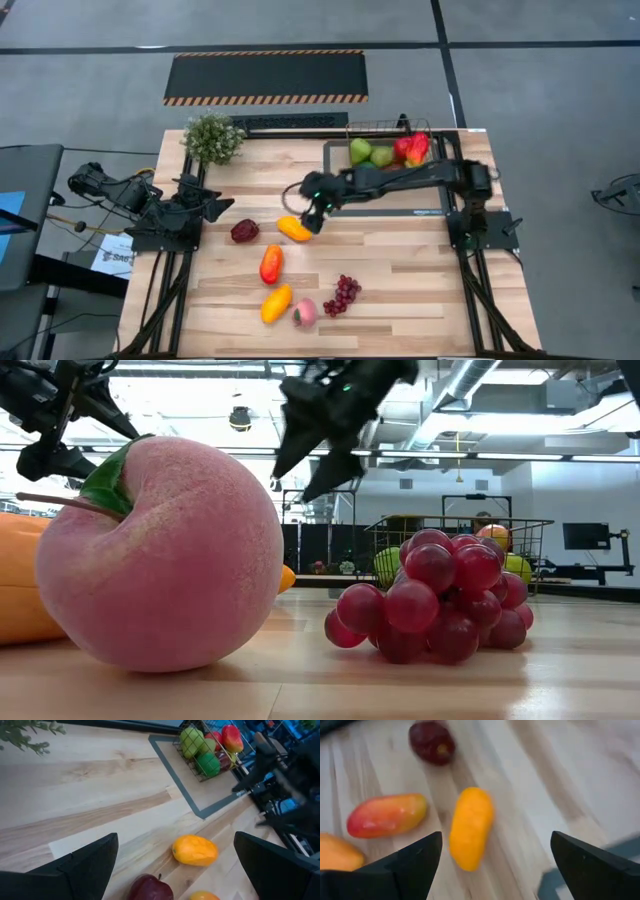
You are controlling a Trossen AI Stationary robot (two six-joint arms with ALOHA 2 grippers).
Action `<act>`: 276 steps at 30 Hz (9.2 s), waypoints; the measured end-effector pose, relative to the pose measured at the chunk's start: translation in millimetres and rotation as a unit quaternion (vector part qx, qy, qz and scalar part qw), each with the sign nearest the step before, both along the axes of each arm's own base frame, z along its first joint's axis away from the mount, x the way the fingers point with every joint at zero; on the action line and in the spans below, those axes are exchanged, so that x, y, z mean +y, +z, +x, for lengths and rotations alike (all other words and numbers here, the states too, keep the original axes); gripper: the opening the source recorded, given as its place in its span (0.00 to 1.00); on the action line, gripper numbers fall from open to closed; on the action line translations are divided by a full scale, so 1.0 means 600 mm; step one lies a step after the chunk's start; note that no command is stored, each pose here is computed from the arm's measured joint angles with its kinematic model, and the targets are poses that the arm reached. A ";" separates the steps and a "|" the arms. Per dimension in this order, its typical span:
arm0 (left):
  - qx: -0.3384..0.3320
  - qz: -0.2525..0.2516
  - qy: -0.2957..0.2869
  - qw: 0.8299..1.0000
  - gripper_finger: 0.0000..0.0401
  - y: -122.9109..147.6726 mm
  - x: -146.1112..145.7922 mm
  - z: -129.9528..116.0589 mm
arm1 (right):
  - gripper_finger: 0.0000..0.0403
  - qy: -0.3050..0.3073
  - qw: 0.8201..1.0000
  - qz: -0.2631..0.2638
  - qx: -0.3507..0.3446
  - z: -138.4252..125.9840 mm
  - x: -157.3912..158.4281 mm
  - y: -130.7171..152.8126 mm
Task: Build produce basket
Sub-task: Put the yellow mango into the gold wire basket, then put the grapes into the gold wire basket
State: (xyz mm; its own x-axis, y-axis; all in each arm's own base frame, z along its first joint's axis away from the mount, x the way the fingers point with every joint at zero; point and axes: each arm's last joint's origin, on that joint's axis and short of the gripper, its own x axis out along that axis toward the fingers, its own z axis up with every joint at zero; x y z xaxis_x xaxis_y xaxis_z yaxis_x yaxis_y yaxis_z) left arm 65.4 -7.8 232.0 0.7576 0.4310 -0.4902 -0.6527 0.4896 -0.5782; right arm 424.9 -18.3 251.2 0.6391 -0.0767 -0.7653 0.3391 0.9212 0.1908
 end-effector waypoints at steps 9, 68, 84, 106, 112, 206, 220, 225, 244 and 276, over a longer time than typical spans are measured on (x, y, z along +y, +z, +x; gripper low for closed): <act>0.000 0.000 0.000 1.000 0.96 0.000 0.000 0.000 | 0.97 0.043 0.998 -0.005 0.053 0.070 0.017 -0.077; -0.005 0.014 0.016 1.000 0.96 0.001 0.002 -0.001 | 0.55 -0.124 0.949 -0.223 0.183 -0.226 -0.205 0.198; -0.020 0.027 0.044 0.998 0.96 0.002 0.005 -0.001 | 0.57 0.005 0.929 -0.207 0.307 -0.325 -0.336 0.023; -0.027 0.034 0.057 0.997 0.96 0.003 0.006 -0.002 | 0.72 0.057 0.917 -0.234 0.318 -0.333 -0.347 0.007; -0.026 0.033 0.056 0.998 0.96 0.003 0.006 -0.002 | 0.74 0.039 0.918 -0.229 0.321 -0.337 -0.350 0.007; 0.030 0.010 -0.050 0.998 0.96 -0.002 -0.003 0.000 | 0.92 0.413 0.883 -0.109 0.193 -0.058 0.360 -0.148; 0.026 0.003 -0.046 0.999 0.96 -0.002 -0.003 0.000 | 0.52 0.366 0.906 -0.084 0.198 -0.053 0.361 -0.157; 0.026 0.003 -0.046 0.999 0.96 -0.002 -0.003 0.000 | 0.38 0.346 0.914 -0.072 0.199 -0.055 0.360 -0.152; 0.025 0.002 -0.045 0.999 0.96 -0.002 -0.003 0.000 | 0.29 0.261 0.957 -0.075 0.103 -0.058 0.217 0.021; 0.013 -0.005 -0.022 1.000 0.96 -0.001 -0.002 0.000 | 0.30 -0.111 0.972 -0.138 0.156 -0.216 -0.228 0.155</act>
